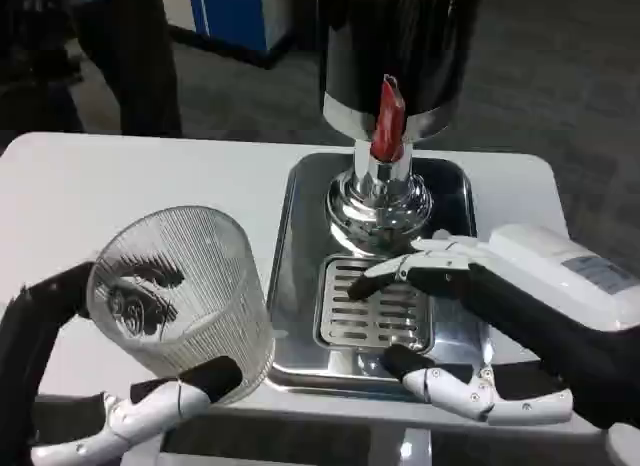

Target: Grasp the cup under the faucet to collect the drink, then remove the cup.

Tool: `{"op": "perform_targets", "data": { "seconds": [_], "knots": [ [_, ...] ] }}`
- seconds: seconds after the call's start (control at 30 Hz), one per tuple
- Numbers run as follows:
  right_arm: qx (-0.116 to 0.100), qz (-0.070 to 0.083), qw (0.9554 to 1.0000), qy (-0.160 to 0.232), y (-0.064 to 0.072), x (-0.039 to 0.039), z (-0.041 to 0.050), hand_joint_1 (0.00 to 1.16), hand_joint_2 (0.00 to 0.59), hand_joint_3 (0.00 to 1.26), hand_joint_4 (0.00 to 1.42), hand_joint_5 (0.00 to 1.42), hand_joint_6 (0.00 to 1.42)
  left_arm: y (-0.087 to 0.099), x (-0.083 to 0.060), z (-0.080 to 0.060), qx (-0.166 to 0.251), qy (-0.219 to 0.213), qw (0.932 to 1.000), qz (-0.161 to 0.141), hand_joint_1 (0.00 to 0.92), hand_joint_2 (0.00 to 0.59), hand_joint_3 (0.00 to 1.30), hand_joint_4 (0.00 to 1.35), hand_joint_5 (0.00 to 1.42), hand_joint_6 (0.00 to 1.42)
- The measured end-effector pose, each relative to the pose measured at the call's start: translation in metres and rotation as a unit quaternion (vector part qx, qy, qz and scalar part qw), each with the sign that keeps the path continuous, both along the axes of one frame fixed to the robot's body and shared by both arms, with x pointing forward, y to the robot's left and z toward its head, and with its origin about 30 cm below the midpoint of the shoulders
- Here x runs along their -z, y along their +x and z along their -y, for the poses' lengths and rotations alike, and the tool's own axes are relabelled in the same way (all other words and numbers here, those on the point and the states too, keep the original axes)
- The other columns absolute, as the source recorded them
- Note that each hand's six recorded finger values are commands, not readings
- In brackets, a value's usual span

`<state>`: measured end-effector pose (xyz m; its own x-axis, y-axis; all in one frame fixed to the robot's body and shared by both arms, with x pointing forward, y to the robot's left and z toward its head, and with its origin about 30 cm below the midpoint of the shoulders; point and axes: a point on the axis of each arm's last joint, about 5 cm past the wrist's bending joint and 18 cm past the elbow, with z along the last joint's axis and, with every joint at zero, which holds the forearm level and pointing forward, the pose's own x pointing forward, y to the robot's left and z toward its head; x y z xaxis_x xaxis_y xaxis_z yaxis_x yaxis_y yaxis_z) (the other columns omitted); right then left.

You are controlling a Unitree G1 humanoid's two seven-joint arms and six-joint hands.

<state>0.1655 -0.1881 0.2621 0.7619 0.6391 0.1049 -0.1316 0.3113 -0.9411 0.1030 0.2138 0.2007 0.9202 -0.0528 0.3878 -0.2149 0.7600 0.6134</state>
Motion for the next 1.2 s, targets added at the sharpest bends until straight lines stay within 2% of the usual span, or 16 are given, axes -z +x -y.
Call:
{"op": "perform_targets", "data": {
  "seconds": [0.77, 0.93, 1.07, 1.2],
  "knots": [
    [0.005, -0.010, 0.9999, 0.005, -0.002, 0.0024, 0.0017, 0.39, 0.438, 0.30, 0.25, 0.14, 0.08, 0.001, 0.000, 0.002, 0.003, -0.001, 1.0000, 0.000, 0.523, 0.055, 0.69, 0.60, 0.61, 0.36],
    [0.010, -0.013, 0.9998, 0.007, -0.003, 0.0040, 0.0029, 0.42, 0.430, 0.30, 0.27, 0.18, 0.12, 0.003, 0.000, 0.003, 0.005, 0.001, 1.0000, 0.001, 0.523, 0.055, 0.69, 0.60, 0.61, 0.36],
    [0.013, -0.011, 0.9998, 0.011, -0.005, 0.0043, 0.0028, 0.43, 0.421, 0.30, 0.28, 0.19, 0.14, 0.006, -0.001, 0.005, 0.013, -0.001, 0.9999, 0.003, 0.523, 0.055, 0.69, 0.60, 0.61, 0.36],
    [0.024, -0.010, 0.9995, 0.019, -0.006, 0.0051, 0.0049, 0.44, 0.414, 0.28, 0.28, 0.20, 0.16, 0.009, -0.002, 0.008, 0.021, -0.003, 0.9998, 0.007, 0.523, 0.055, 0.69, 0.60, 0.61, 0.36]
  ]
}}
